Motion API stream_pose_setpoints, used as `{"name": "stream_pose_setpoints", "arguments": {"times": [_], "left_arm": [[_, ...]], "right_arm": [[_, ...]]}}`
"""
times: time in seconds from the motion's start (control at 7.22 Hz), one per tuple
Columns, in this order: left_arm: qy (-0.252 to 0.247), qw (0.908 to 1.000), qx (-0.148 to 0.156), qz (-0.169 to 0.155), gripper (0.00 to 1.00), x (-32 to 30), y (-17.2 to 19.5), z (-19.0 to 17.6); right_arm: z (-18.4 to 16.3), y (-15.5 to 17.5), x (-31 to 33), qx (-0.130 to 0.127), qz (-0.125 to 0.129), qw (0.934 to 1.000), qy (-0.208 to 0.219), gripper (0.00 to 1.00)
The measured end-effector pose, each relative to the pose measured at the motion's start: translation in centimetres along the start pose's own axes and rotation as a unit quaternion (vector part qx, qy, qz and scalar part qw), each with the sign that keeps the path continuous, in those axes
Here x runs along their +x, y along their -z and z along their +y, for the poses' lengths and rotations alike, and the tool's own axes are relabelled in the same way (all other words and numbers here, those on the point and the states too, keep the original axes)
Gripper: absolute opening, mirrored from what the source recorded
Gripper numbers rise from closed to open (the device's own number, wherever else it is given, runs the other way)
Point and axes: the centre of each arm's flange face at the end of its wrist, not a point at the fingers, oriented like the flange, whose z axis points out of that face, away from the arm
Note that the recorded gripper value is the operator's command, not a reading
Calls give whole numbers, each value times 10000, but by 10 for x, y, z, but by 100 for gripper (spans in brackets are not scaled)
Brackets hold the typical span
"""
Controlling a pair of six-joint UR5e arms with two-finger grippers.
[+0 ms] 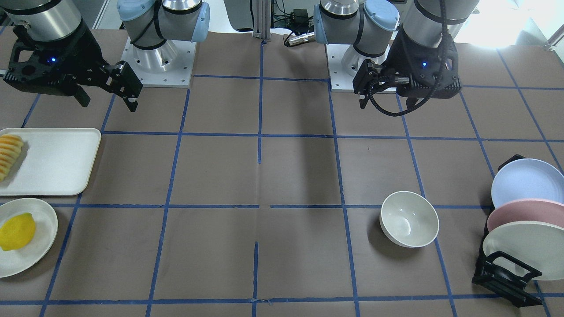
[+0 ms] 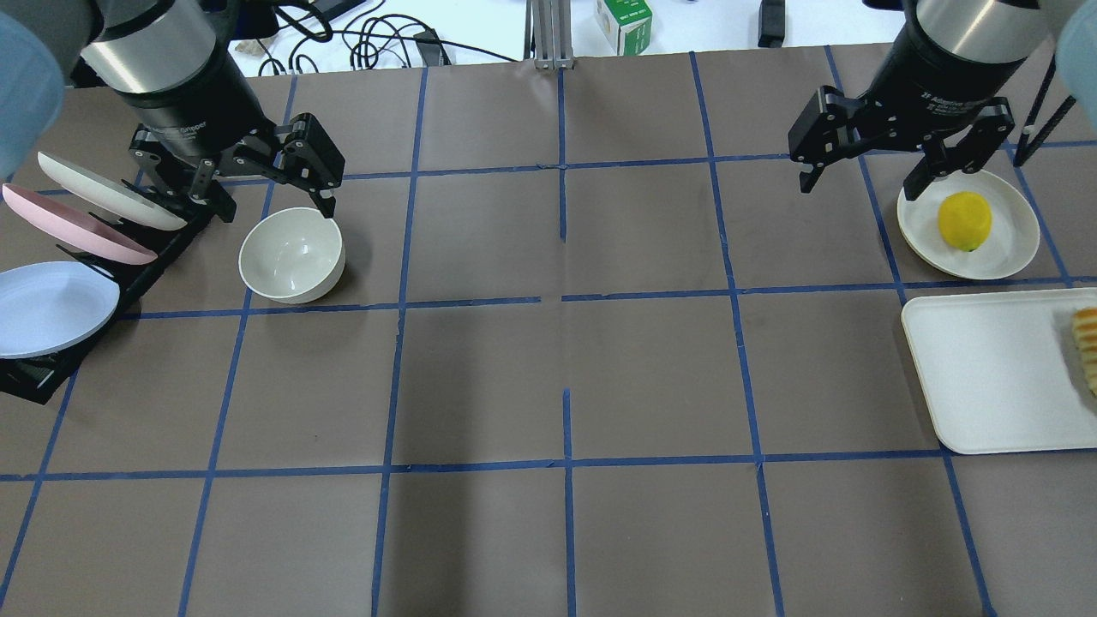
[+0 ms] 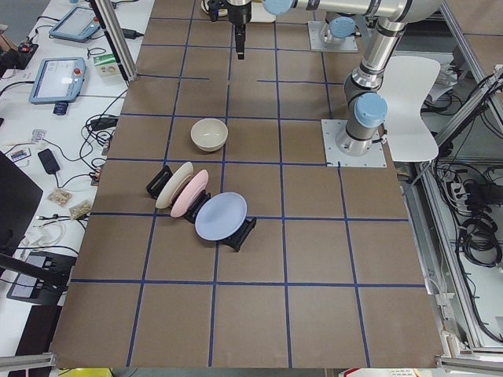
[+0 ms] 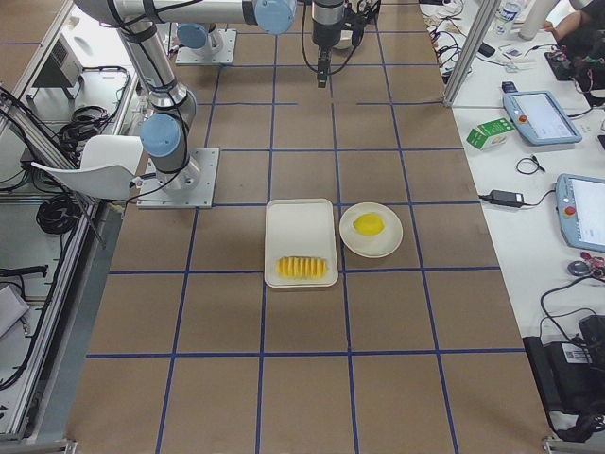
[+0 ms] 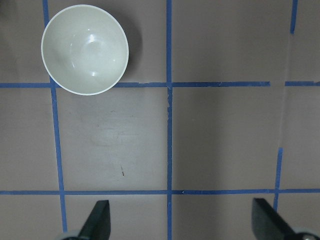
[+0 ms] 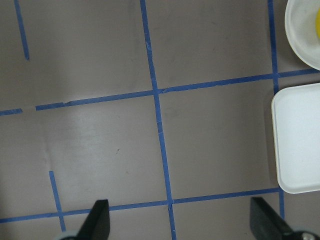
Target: Place bowl and put lemon in it
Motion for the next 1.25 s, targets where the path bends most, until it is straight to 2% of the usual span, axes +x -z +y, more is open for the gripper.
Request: {"name": "stream_pose_setpoints", "arguments": {"times": [0.83,1.11,1.25], "left_arm": [[-75,10000,19,-47,100,-3,2,0],[26,10000,-28,-34,100,-16,-8,-14],[159,9998,-72,-9,100,-44,-26,-35]], "right_arm": [[-5,0,2,39,-9,10000,-73,100],[-7,-5,5,15,16,10000,-84,100],[-10,-9,7,-20,36,9999,-111,100]]}}
